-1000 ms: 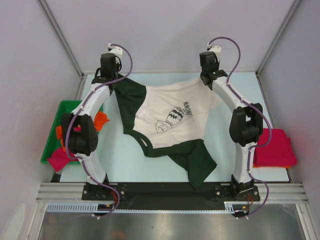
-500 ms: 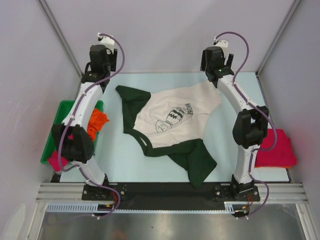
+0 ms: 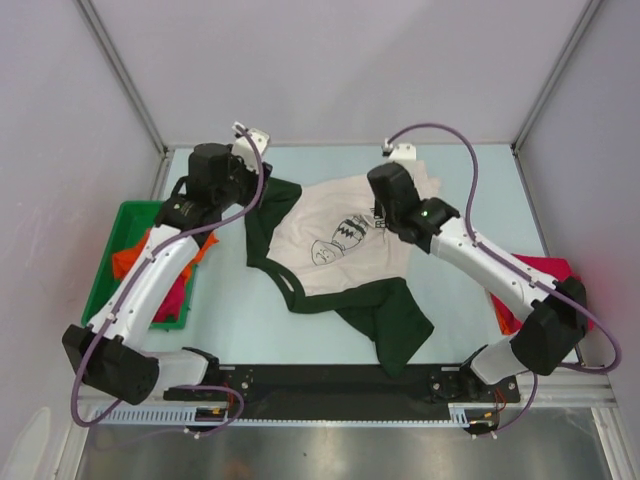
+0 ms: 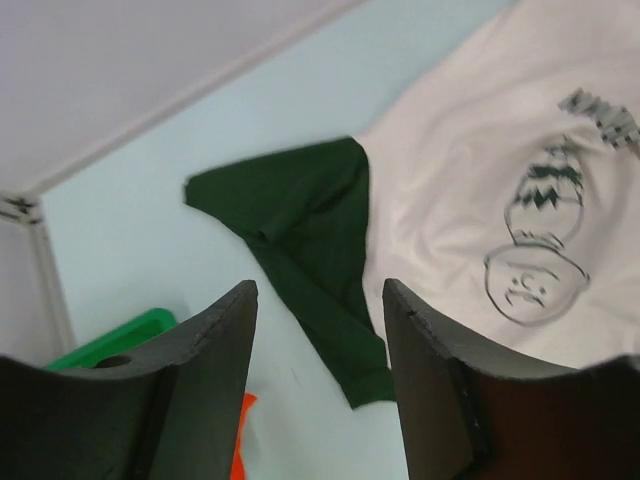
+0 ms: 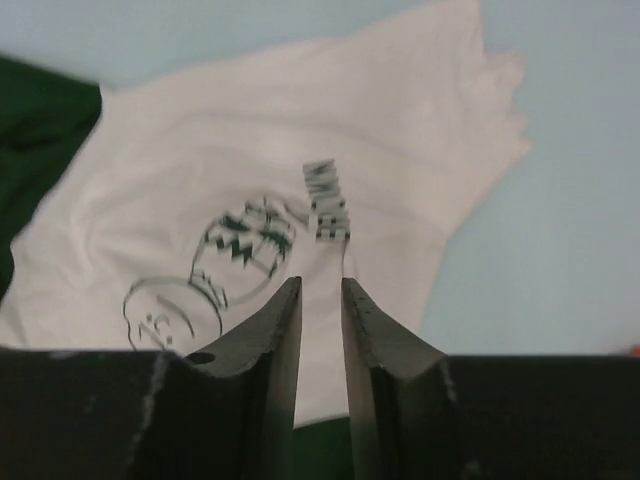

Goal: Fold and stack the t-shirts
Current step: Flatten out the tshirt

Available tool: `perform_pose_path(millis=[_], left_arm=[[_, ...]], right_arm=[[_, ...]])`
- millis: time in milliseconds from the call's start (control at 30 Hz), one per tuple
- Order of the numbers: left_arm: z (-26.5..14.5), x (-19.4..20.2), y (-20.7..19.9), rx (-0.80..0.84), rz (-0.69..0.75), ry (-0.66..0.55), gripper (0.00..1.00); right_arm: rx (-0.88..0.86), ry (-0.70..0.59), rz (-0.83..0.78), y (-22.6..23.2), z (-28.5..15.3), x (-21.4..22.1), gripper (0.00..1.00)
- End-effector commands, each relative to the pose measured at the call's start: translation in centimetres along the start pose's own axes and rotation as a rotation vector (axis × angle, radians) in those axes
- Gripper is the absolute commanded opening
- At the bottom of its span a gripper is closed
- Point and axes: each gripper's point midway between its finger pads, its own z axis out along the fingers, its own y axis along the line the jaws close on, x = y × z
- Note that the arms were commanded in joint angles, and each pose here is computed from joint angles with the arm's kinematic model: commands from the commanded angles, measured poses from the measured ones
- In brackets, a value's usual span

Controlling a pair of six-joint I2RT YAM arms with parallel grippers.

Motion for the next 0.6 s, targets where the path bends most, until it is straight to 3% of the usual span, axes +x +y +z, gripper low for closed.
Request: perform_pose_path(millis=[0,133,300,567], left_arm=[[-0.1,5.5,-5.0,0.227,-0.029,0.175,0.58],[0.2,8.5,-7.3,0.29,-0.031,0.26,0.56],[1.0,13.9,-9.8,0.347,-0.019,0.414,0.56],[1.9,20.4,-12.1,0.393,-0.033,0.6,0.54]], right_arm=[[0.034,0.132,0.07,-0.8,-1.9,6.7,0.25],[0.0,0.207,0.067,0.6,-3.8,10.5,0.26],[0.0,0.334,0.05,1.5,-5.4,17.4,0.42],[0.01,0.387,0.044,2.2,-6.0,21.9,0.47]])
